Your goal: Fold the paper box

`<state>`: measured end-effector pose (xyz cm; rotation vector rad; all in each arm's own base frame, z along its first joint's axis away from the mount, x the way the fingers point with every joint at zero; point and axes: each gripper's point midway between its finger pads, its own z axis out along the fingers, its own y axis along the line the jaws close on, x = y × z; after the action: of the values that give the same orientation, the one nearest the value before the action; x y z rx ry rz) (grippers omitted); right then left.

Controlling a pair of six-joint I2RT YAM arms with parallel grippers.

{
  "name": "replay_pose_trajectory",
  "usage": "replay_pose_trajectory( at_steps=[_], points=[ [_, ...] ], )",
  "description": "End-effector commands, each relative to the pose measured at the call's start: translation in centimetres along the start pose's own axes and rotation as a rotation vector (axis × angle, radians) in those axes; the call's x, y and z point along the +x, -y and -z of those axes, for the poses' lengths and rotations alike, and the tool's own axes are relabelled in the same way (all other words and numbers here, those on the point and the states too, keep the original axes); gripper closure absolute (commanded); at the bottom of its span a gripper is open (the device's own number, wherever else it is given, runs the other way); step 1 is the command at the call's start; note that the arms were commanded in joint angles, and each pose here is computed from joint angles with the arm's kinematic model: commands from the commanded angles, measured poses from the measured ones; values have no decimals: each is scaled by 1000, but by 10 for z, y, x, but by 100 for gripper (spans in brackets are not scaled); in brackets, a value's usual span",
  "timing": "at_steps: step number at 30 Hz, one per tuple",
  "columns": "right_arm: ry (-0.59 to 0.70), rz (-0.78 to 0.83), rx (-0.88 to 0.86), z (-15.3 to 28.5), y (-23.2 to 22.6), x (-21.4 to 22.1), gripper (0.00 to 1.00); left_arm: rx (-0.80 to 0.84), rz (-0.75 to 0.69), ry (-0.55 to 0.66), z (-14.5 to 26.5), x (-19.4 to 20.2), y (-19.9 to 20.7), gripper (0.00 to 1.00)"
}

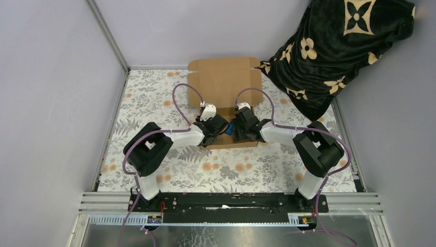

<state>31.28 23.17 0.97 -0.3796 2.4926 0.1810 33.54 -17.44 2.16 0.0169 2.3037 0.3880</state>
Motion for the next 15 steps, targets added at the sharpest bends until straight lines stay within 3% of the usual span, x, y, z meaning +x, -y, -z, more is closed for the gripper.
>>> replay_pose_trajectory(
  at_steps=[1, 6, 15],
  points=[
    [-251, 31, 60, 0, 20, 72, 40, -43, -8, 15, 4, -8, -28, 63],
    [-258, 33, 52, -1, 19, 73, 40, 39, 45, 38, 10, -22, -29, 48],
    [-260, 39, 52, -1, 18, 71, 41, 110, 64, 59, 16, -28, -30, 44]
  ],
)
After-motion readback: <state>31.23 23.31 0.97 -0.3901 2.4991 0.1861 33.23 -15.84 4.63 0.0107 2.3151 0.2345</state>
